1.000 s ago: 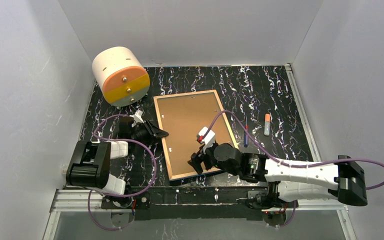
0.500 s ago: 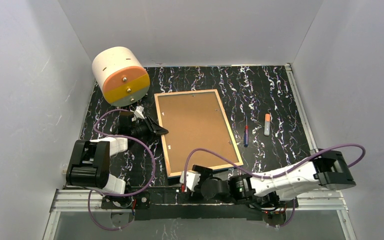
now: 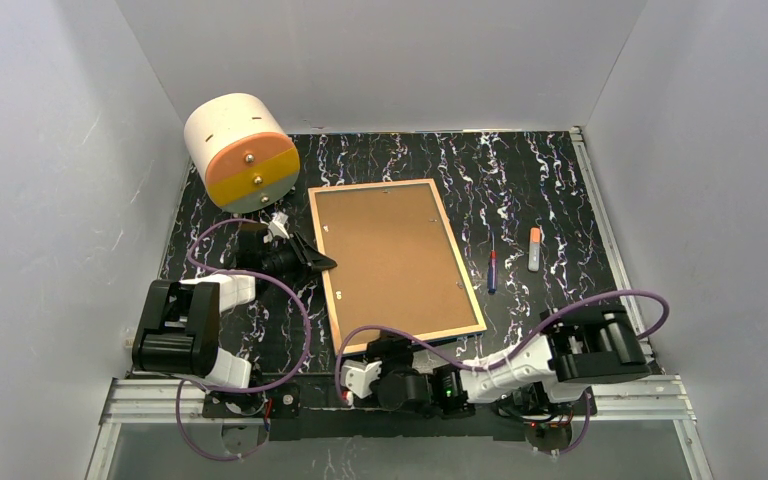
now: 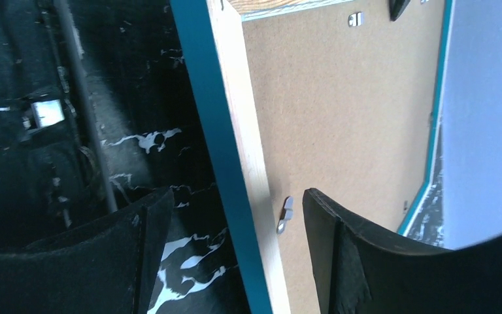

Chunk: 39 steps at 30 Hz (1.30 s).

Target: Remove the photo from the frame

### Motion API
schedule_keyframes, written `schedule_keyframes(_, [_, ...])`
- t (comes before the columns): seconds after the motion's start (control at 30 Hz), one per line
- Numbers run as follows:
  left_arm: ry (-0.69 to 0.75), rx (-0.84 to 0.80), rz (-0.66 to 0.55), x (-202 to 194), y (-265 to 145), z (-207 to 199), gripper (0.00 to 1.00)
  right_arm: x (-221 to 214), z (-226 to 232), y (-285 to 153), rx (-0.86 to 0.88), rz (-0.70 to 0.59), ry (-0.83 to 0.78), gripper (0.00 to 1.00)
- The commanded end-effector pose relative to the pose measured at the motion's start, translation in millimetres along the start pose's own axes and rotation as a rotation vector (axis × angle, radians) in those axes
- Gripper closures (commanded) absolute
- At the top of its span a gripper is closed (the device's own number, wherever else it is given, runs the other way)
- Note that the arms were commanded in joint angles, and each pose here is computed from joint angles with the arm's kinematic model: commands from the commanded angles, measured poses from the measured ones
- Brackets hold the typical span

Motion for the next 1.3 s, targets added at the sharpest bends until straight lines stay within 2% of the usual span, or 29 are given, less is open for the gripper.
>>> schedule_keyframes(0.0, [0.066,-0.020,-0.018,2,-5,-7,1.00,15,-18,12,-0.145,-0.072,-0.003,0.21])
schedule_keyframes(0.17, [0.069,-0.022,-0.015,2,-5,-8,1.00,14,-32,22,-0.237,-0.103,-0.048,0.30])
schedule_keyframes(0.3, [0.075,-0.021,-0.016,3,-5,-8,1.00,9,-33,27,-0.249,-0.110,-0.077,0.34])
schedule_keyframes(0.47, [0.070,-0.018,-0.015,2,-5,-7,1.00,7,-29,32,-0.254,-0.110,-0.098,0.45])
schedule_keyframes(0.63, [0.070,-0.020,-0.014,2,-6,-8,1.00,4,-28,36,-0.293,-0.114,-0.088,0.45])
schedule_keyframes(0.93, [0.069,-0.018,-0.007,2,-6,-8,1.00,4,-40,33,-0.486,-0.207,-0.151,0.46])
schedule_keyframes(1.17, [0.069,-0.015,-0.004,1,-6,-7,1.00,5,-32,41,-0.451,-0.199,-0.136,0.56])
schedule_keyframes(1.27, [0.069,-0.013,-0.005,1,-6,-7,1.00,4,-33,40,-0.445,-0.194,-0.130,0.58])
Point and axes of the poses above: each gripper's point midway between its finger pads, its own y axis out along the fingers, its own z axis along the line the jaws close on, x = y × z, the point moved 7 cm from there along -y, back along the fingers, and after that the axes turned 6 degrees about y, right-handed, at the moved point
